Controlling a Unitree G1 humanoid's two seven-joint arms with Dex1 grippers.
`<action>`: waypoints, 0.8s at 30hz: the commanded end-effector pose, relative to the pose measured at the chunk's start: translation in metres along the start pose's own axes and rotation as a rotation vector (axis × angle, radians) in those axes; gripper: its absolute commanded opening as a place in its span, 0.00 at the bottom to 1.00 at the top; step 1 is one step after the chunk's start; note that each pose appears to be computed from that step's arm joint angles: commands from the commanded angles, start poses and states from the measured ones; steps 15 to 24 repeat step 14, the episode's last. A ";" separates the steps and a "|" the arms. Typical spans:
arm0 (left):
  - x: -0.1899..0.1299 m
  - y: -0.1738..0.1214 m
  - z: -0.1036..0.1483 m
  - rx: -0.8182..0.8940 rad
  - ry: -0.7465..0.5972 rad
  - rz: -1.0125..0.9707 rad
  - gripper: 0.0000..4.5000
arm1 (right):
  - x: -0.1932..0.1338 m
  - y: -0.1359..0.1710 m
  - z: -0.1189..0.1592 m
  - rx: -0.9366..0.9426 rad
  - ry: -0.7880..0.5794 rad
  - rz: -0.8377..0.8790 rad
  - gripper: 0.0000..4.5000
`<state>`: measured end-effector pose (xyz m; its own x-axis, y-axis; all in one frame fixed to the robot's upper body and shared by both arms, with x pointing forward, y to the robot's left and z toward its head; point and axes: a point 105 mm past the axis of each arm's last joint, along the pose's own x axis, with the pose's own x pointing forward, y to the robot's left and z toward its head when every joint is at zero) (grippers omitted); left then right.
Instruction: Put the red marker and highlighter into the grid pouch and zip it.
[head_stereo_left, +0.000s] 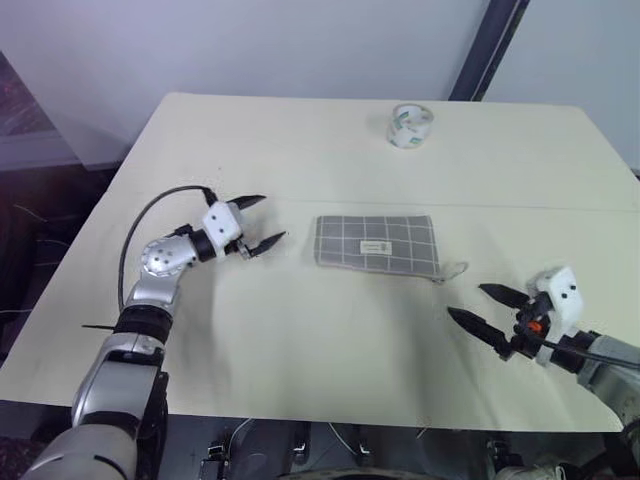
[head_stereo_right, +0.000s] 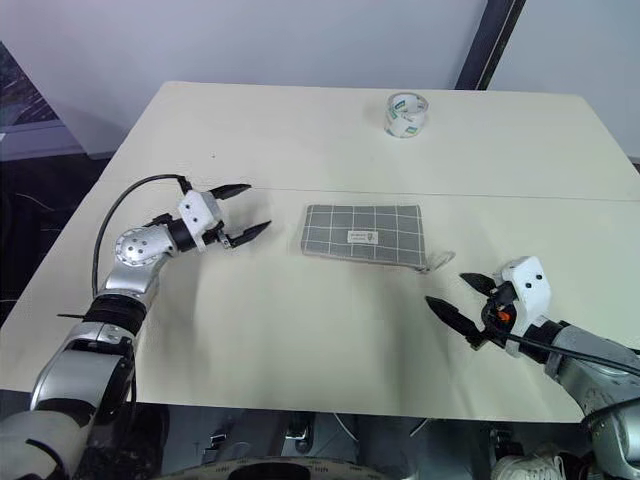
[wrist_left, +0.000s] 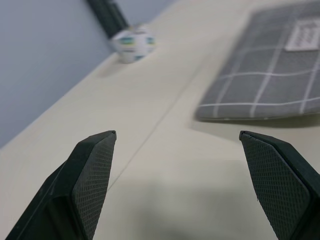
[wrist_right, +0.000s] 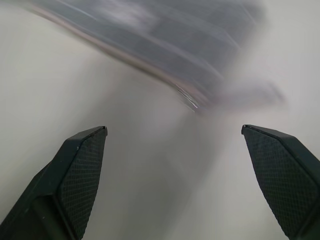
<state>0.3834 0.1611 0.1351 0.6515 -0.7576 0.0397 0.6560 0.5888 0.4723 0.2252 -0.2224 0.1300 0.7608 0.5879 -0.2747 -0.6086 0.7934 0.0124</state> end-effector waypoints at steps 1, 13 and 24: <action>-0.011 0.031 0.009 -0.111 -0.054 0.159 0.92 | 0.003 0.035 0.005 -0.013 -0.024 0.134 1.00; -0.028 0.051 -0.019 -0.219 0.039 0.349 0.92 | 0.017 0.046 -0.021 -0.092 0.072 0.159 1.00; -0.028 0.051 -0.019 -0.227 0.034 0.343 0.92 | 0.017 0.044 -0.021 -0.095 0.070 0.154 1.00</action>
